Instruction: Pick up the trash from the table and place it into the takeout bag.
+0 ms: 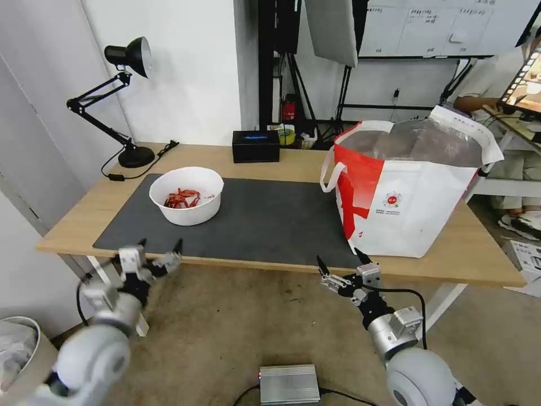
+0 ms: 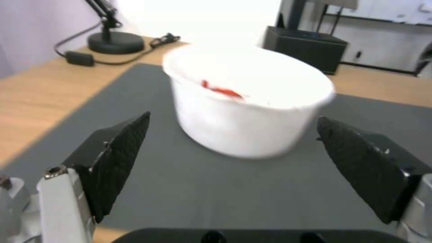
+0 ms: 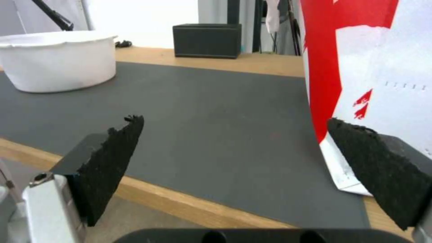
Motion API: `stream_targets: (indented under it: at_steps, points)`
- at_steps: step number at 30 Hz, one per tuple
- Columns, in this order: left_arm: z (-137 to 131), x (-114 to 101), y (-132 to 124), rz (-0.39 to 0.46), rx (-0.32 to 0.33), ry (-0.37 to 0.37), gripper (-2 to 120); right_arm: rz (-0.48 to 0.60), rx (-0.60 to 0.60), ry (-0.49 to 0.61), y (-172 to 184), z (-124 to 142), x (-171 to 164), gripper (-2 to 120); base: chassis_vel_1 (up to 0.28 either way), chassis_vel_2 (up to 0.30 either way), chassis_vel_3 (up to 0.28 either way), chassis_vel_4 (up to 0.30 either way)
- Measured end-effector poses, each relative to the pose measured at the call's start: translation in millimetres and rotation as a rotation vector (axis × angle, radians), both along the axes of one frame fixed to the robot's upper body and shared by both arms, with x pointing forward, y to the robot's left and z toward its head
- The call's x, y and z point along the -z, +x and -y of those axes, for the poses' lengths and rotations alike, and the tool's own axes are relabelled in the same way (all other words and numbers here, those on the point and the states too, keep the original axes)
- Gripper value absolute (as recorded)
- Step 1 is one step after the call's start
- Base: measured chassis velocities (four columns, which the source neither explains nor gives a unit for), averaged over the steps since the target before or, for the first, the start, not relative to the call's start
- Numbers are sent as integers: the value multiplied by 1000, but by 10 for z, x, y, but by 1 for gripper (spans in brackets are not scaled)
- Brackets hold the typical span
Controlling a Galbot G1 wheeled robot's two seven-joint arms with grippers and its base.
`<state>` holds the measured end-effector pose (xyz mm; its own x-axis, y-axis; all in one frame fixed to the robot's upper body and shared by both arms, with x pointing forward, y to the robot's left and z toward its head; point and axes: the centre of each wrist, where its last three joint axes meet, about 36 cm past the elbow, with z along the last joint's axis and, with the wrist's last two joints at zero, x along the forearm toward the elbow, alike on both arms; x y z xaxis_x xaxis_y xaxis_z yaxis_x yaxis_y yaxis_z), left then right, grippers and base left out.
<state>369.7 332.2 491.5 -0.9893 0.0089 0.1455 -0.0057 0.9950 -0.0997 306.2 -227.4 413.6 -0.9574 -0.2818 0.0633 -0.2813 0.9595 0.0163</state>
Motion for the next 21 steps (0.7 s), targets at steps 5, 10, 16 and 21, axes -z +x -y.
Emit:
stream_targets:
  at_steps: [5,10,16,21]
  points:
    - [-183,-334,264,-40,-36,-6,100,0,0,0,1,0,-1,100,0,0,0,0]
    - [-292,-648,720,-123,-47,-78,100,0,-1,0,2,1,-1,100,0,0,0,0]
    - [-435,-769,1082,-208,-93,-114,100,0,-1,0,2,1,-2,100,0,0,0,0]
    - [-681,-782,1292,-263,-164,-89,100,0,-1,0,3,1,-2,100,0,0,0,0]
